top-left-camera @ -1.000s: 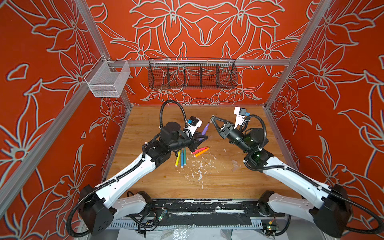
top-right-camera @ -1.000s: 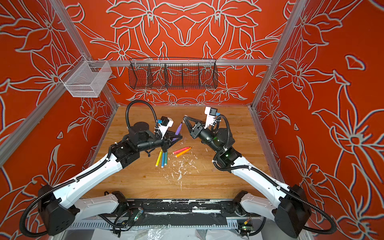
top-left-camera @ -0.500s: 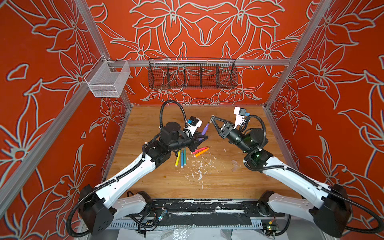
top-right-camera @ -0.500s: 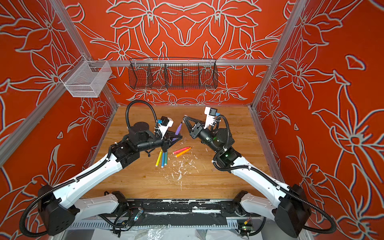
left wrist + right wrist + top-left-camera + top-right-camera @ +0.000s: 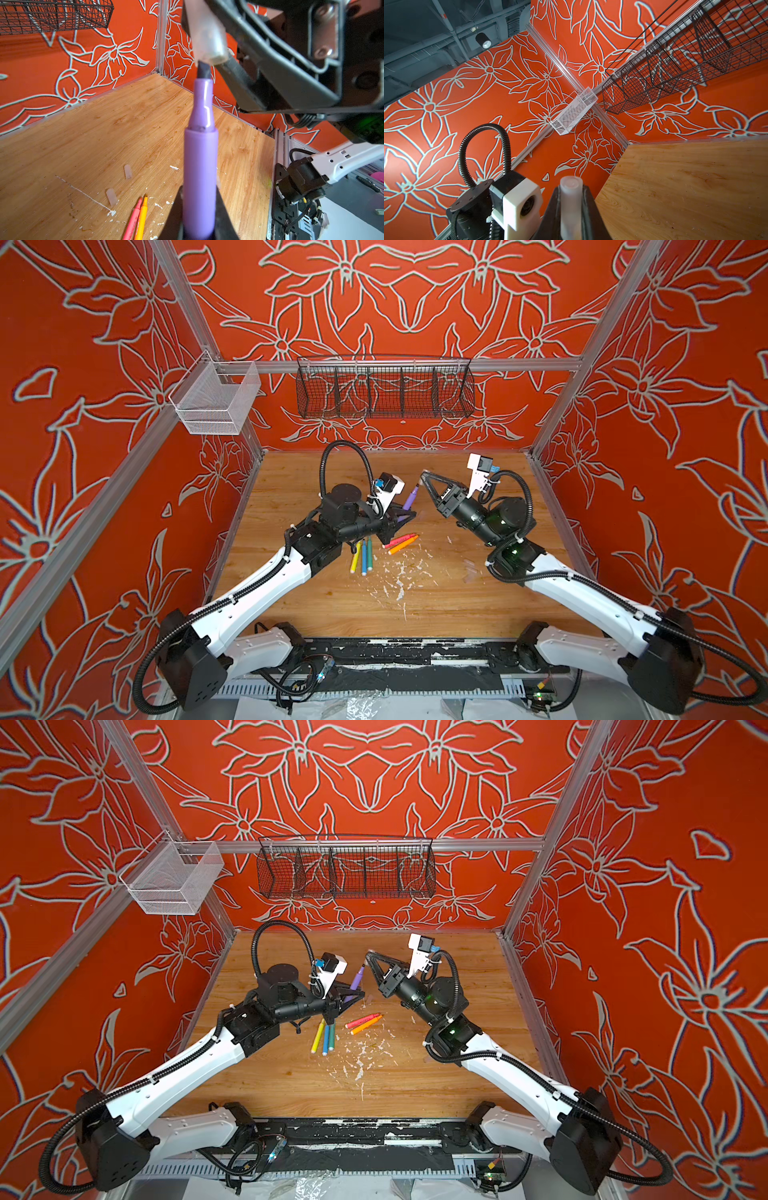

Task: Insert the pens into the pen caps
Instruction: 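Bring the right gripper's cap open end down above the purple marker tip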

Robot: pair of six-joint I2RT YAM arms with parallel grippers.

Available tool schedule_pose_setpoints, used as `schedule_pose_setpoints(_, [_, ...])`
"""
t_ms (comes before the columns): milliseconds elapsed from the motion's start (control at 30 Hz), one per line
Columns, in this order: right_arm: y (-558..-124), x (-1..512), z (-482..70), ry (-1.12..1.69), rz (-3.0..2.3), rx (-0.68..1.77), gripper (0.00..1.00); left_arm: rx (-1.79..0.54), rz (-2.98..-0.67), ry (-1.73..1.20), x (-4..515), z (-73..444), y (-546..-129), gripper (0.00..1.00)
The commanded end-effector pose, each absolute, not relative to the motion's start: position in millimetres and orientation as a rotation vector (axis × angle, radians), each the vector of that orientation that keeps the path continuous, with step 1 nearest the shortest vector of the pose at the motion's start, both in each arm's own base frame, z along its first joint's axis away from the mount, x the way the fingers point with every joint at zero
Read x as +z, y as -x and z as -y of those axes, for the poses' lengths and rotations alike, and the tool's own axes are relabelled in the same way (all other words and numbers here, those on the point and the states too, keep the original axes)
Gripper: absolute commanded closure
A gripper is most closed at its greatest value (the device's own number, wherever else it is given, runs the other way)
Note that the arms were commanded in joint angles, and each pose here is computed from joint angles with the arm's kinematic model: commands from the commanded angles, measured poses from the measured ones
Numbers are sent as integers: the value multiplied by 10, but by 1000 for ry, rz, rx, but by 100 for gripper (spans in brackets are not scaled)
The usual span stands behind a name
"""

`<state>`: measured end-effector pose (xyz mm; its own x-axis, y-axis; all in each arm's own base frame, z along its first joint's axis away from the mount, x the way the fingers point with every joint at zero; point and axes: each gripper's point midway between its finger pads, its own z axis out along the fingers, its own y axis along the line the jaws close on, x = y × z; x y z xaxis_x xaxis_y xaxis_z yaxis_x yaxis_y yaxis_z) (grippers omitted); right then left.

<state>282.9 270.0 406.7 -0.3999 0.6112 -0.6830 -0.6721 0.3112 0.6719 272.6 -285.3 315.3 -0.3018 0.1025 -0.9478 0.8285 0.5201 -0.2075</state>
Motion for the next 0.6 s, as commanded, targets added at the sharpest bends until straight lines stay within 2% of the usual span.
schedule_pose_setpoints(0, [-2776, 4225, -2751, 82, -1365, 1433, 100, -881, -1695, -790, 3312, 2862, -2716, 100])
schedule_pose_setpoints(567, [-2602, 3870, -2926, 149, -1430, 1422, 100, -907, -1709, -703, 3382, 2826, -2753, 100])
